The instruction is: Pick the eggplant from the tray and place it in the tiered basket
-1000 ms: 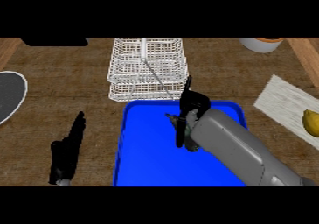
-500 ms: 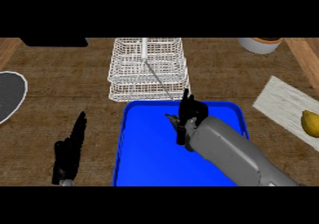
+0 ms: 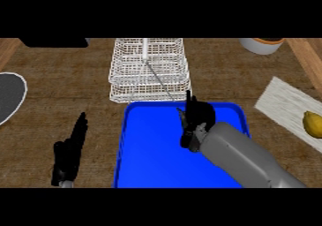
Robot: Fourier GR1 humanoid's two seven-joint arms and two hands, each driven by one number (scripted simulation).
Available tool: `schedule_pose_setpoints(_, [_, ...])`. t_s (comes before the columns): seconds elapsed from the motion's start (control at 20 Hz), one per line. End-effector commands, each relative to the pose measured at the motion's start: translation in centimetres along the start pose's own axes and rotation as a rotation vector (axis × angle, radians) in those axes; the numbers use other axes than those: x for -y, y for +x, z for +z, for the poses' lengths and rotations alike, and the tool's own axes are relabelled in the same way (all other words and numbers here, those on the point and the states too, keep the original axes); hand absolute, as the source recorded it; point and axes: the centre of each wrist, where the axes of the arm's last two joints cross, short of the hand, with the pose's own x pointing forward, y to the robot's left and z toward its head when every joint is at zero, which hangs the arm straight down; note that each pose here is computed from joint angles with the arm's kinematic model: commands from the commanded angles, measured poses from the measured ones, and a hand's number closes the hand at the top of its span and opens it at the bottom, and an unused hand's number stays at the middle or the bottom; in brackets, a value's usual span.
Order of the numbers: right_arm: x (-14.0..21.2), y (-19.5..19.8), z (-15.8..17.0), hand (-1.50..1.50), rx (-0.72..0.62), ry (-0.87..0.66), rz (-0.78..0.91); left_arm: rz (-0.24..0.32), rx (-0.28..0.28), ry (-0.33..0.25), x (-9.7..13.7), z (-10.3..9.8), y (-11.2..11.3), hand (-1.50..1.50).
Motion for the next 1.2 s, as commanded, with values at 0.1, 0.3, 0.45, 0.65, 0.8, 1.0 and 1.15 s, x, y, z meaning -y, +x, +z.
schedule_pose_setpoints(0.1, [2.6, -7.3, -0.1, 1.5, 0.294, -0.163, 0.14, -0.017, -0.027, 0.011, -0.1, 0.6, -1.2, 0.0])
schedule_pose_setpoints(0.3, [3.8, -10.2, -0.7, 1.5, 0.347, -0.287, 0.059, 0.009, -0.038, 0.015, -0.7, 0.1, -1.2, 0.0])
schedule_pose_setpoints(0.45, [4.4, -10.6, -0.2, 1.5, 0.372, -0.338, -0.05, -0.003, -0.022, 0.011, -0.9, -0.8, -0.2, 0.0])
schedule_pose_setpoints(0.65, [10.4, -12.4, 2.8, 1.5, 0.456, -0.442, -0.318, 0.007, -0.032, 0.028, 0.8, 0.5, -1.1, 0.0])
schedule_pose_setpoints(0.8, [12.9, -11.9, 6.4, 1.5, 0.503, -0.5, -0.462, -0.004, -0.036, 0.026, -0.1, 1.3, -1.8, 0.0])
schedule_pose_setpoints(1.0, [16.6, -13.1, 12.0, 1.5, 0.589, -0.661, -0.467, -0.002, -0.035, 0.038, -2.2, 0.2, -1.5, 0.0])
schedule_pose_setpoints(1.15, [17.9, -15.0, 15.7, 1.5, 0.616, -0.759, -0.427, -0.01, -0.045, 0.031, -0.7, 0.6, -0.7, 0.0])
